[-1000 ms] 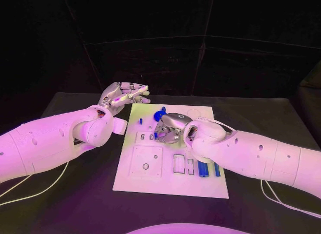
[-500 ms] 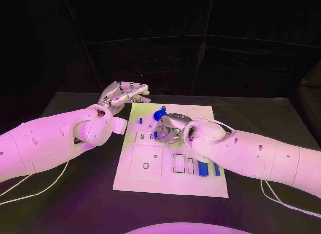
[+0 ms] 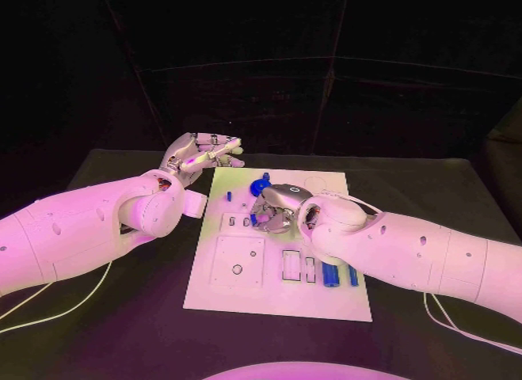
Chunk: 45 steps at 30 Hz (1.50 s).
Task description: Assemble the parts on the task board
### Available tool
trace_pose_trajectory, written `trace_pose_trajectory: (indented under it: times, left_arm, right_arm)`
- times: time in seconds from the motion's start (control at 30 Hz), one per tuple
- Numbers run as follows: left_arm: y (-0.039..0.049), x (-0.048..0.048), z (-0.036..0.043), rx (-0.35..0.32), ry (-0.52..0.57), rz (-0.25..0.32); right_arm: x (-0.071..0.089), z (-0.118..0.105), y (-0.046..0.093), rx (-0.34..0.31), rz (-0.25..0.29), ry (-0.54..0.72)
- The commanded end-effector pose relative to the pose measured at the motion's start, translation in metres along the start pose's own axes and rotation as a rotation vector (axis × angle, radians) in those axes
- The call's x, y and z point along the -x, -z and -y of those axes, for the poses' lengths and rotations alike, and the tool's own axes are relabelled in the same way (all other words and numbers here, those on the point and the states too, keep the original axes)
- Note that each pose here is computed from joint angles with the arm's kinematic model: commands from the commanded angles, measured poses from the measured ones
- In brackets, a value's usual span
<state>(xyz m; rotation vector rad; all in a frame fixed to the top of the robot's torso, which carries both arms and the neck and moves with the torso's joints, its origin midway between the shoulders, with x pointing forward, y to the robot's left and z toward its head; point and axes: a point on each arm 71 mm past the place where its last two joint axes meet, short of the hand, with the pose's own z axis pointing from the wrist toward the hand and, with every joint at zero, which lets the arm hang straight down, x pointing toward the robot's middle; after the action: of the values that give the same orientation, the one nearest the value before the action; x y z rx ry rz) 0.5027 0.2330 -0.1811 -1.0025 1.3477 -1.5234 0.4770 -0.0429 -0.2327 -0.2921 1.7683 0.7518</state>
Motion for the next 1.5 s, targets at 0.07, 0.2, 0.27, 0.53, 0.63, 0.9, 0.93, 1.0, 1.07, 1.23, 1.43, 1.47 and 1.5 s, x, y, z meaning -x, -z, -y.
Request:
trace_pose_trajectory:
  times: [0.07, 0.2, 0.27, 0.53, 0.63, 0.9, 0.93, 1.0, 1.07, 1.23, 1.43, 1.47, 1.5]
  left_arm:
    - [-0.0008, -0.0014, 0.0006, 0.005, 0.007, -0.011]
    - [-0.0009, -0.0015, 0.0005, 0.006, 0.007, -0.011]
    - [-0.001, -0.0014, 0.0005, 0.006, 0.007, -0.011]
    - [-0.0014, -0.0018, -0.0004, 0.014, 0.011, -0.02]
    - [-0.0017, -0.0015, -0.001, 0.02, 0.01, -0.022]
    - [-0.0017, 0.0, -0.0017, 0.02, -0.083, -0.049]
    - [-0.0017, 0.0004, -0.0022, 0.025, -0.1, -0.051]
    - [-0.0017, 0.0016, -0.0033, 0.039, -0.141, -0.049]
    - [-0.0012, 0.0028, -0.0048, 0.06, -0.187, -0.05]
    - [0.0003, 0.0028, -0.0091, 0.166, -0.324, -0.1]
    - [0.0001, -0.0004, -0.0119, 0.402, -0.529, -0.224]
    - [0.0002, -0.0014, -0.0124, 0.444, -0.568, -0.25]
    - [0.0001, -0.0024, -0.0126, 0.483, -0.61, -0.273]
  right_arm:
    - [-0.001, 0.001, 0.0, -0.014, -0.003, 0.006]
    - [-0.001, 0.001, 0.0, -0.014, 0.002, 0.005]
    - [-0.001, 0.001, 0.0, -0.012, 0.006, 0.004]
    - [0.005, 0.0, 0.005, 0.003, 0.084, -0.02]
    - [0.01, 0.0, 0.011, 0.031, 0.133, -0.052]
    - [0.03, 0.005, 0.032, 0.097, 0.206, -0.13]
    - [0.034, 0.006, 0.036, 0.104, 0.208, -0.145]
    - [0.044, 0.01, 0.043, 0.108, 0.208, -0.185]
    - [0.056, 0.015, 0.049, 0.102, 0.212, -0.245]
    - [0.088, 0.038, 0.062, 0.047, 0.243, -0.407]
    - [0.12, 0.073, 0.075, -0.008, 0.279, -0.609]
    - [0.123, 0.077, 0.077, -0.003, 0.281, -0.645]
    - [0.126, 0.081, 0.079, 0.005, 0.287, -0.678]
